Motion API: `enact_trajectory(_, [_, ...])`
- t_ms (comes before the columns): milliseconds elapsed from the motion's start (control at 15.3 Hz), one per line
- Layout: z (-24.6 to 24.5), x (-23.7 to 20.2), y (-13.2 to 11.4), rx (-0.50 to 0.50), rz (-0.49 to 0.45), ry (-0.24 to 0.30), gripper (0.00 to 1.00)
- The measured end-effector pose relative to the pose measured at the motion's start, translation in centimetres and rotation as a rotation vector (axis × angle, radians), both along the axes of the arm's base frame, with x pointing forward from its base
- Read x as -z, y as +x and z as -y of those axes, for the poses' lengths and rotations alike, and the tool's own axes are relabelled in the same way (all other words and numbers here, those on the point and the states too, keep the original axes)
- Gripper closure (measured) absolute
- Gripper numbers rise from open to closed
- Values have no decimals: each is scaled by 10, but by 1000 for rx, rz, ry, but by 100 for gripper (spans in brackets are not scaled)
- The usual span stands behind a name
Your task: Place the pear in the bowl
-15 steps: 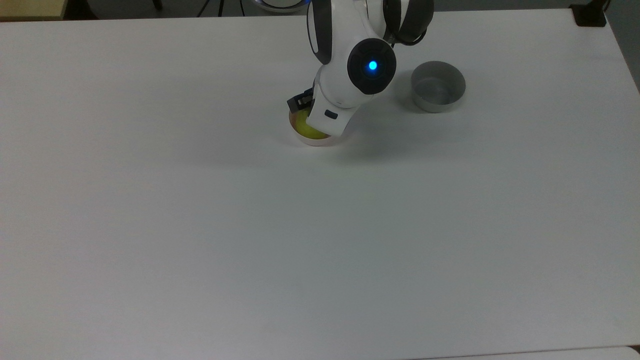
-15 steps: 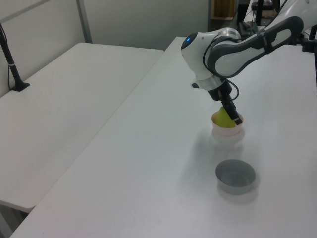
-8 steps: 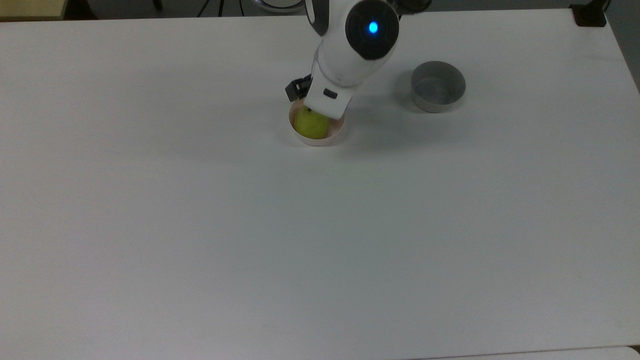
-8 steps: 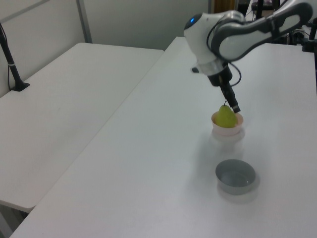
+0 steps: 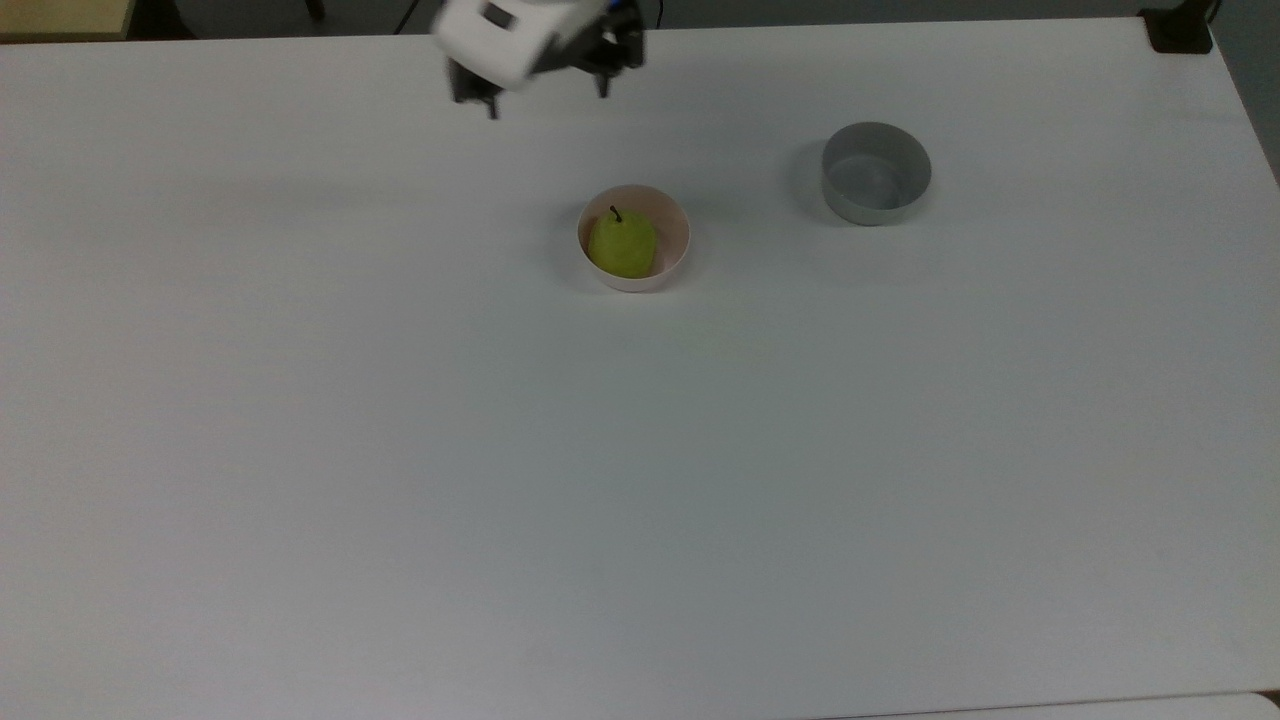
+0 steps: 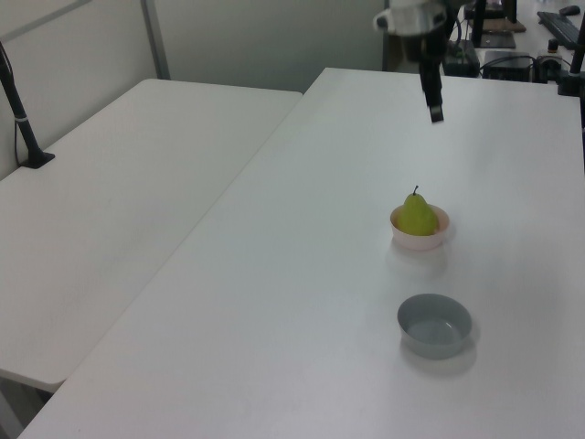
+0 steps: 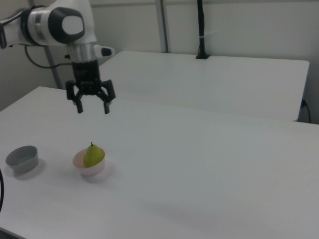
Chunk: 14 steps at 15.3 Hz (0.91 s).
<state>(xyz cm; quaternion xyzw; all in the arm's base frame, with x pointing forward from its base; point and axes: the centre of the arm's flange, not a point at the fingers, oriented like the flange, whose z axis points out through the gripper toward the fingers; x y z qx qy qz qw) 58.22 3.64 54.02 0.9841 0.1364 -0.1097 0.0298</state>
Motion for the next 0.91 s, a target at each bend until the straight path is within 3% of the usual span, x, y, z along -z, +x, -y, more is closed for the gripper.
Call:
enact_trajectory(392, [110,-24,9,174,119,-17,0])
enact_trajectory(914, [142,-21,10,226,141,-28,0])
